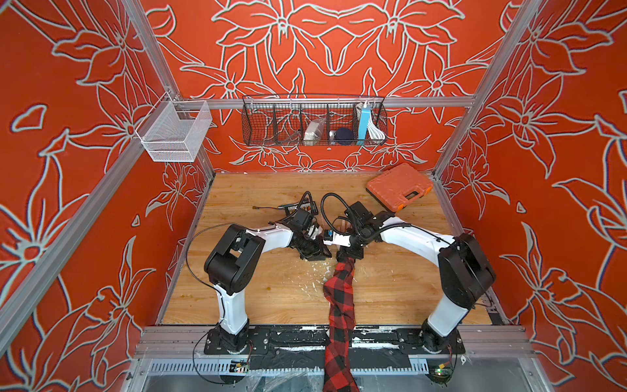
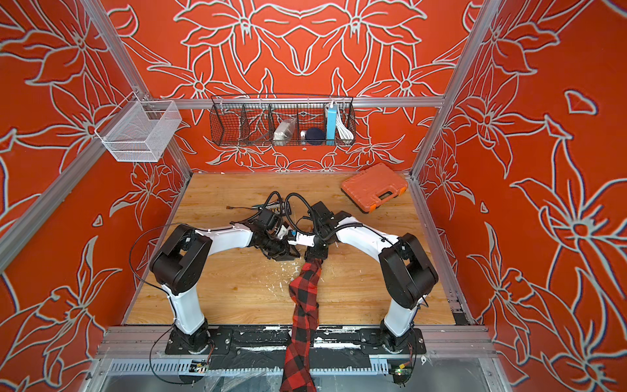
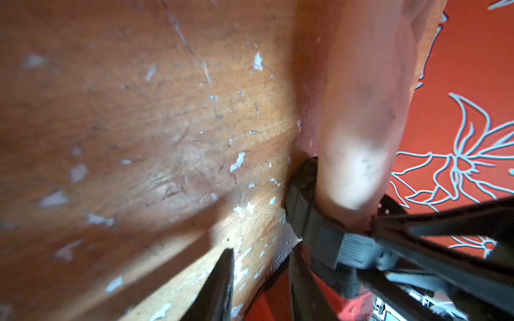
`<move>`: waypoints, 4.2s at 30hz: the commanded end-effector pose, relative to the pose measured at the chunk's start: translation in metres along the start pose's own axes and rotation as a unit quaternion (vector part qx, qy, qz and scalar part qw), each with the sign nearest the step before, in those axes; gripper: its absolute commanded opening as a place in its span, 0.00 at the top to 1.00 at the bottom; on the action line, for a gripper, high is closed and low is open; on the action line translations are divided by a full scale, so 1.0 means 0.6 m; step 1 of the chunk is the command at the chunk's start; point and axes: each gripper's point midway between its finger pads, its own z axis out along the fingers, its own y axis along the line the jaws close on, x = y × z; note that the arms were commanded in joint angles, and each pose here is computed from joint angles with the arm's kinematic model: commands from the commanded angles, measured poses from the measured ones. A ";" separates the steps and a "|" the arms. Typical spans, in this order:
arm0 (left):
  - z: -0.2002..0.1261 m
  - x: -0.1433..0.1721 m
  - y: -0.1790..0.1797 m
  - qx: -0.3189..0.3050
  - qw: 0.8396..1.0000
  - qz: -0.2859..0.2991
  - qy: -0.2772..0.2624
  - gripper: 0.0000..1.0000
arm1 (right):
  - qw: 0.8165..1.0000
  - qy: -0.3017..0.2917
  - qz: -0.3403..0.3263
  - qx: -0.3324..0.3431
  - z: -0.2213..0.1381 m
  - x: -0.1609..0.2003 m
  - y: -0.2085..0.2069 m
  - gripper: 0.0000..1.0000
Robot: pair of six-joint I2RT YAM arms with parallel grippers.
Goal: Take off the watch
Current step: Untie the watch from the hand.
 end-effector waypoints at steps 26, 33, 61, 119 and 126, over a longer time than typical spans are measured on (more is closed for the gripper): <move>-0.039 -0.006 -0.089 0.093 0.995 0.041 -0.021 0.56 | 0.996 -0.082 0.003 0.041 -0.049 -0.048 0.002 0.97; -0.018 -0.001 -0.062 0.077 0.997 0.021 -0.003 0.57 | 0.995 -0.087 0.002 0.045 -0.052 -0.052 0.000 0.99; -0.011 -0.008 -0.020 0.017 1.000 0.010 -0.022 0.64 | 0.989 -0.132 0.007 0.059 -0.065 -0.073 -0.003 1.00; -0.020 0.004 -0.059 0.019 1.000 0.011 0.014 0.63 | 0.827 -0.214 0.505 0.123 -0.138 0.036 0.036 0.51; -0.030 0.002 -0.102 0.068 0.997 0.032 0.016 0.64 | 0.821 -0.185 0.533 0.091 -0.114 0.034 0.042 0.51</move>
